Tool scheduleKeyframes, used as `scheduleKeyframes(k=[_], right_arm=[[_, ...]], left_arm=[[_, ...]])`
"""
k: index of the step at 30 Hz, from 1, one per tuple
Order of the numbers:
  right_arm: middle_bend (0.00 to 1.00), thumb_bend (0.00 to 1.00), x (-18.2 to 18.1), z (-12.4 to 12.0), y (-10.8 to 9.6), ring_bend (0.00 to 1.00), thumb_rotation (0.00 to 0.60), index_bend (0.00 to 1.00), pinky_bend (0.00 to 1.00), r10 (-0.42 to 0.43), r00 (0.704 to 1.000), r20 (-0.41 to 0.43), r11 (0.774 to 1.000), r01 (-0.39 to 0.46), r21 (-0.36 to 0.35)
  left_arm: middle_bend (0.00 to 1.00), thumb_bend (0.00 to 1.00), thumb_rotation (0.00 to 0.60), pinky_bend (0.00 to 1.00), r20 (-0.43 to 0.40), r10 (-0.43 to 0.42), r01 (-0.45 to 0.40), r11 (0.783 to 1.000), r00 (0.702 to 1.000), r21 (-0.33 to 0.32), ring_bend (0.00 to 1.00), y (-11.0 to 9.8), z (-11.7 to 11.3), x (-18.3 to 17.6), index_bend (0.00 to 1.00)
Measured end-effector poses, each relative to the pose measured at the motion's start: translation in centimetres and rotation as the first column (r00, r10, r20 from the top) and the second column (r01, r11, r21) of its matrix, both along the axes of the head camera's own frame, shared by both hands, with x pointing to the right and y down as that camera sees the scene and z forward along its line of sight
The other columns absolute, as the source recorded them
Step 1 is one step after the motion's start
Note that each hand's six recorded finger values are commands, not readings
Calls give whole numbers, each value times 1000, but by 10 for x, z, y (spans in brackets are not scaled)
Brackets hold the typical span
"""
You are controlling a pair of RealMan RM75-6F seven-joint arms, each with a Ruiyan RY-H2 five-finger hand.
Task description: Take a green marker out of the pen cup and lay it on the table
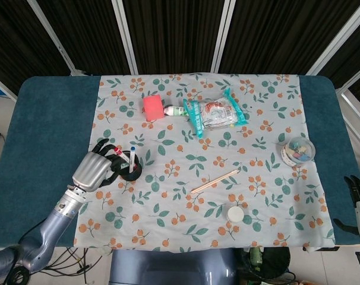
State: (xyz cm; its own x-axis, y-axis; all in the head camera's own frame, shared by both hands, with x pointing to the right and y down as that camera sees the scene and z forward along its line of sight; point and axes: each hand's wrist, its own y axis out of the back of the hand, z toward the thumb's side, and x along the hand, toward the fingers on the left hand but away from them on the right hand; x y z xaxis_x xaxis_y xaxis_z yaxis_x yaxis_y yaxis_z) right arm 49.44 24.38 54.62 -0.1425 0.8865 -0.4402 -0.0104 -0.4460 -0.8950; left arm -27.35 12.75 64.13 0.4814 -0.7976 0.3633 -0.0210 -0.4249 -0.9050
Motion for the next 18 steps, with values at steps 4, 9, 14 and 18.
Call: scheduleKeyframes(k=[4,9,14,18], right_arm=[[93,48,0,0,0,144,600,80,173,1,1000,1,1000,-1,0],[92,49,-1,0,0,144,600,79,173,-2,1000,2,1000,2,0],[93,49,0,-2,0,144,600,79,174,2,1000,3,1000,-2,6],[93,49,-1,-3,0,144,600,79,173,2,1000,4,1000,-2,8]], left_arm=[[599,396,600,137,-14,0,0,1000,1000,12,221,-4,-8,3,599],[600,396,600,137,-39,5,-3,999,999,41,221,-13,-30,7,600],[600,396,600,137,-66,4,0,998,998,67,221,-24,-57,8,601],[600,396,600,137,-80,2,5,996,997,87,221,-31,-78,5,601]])
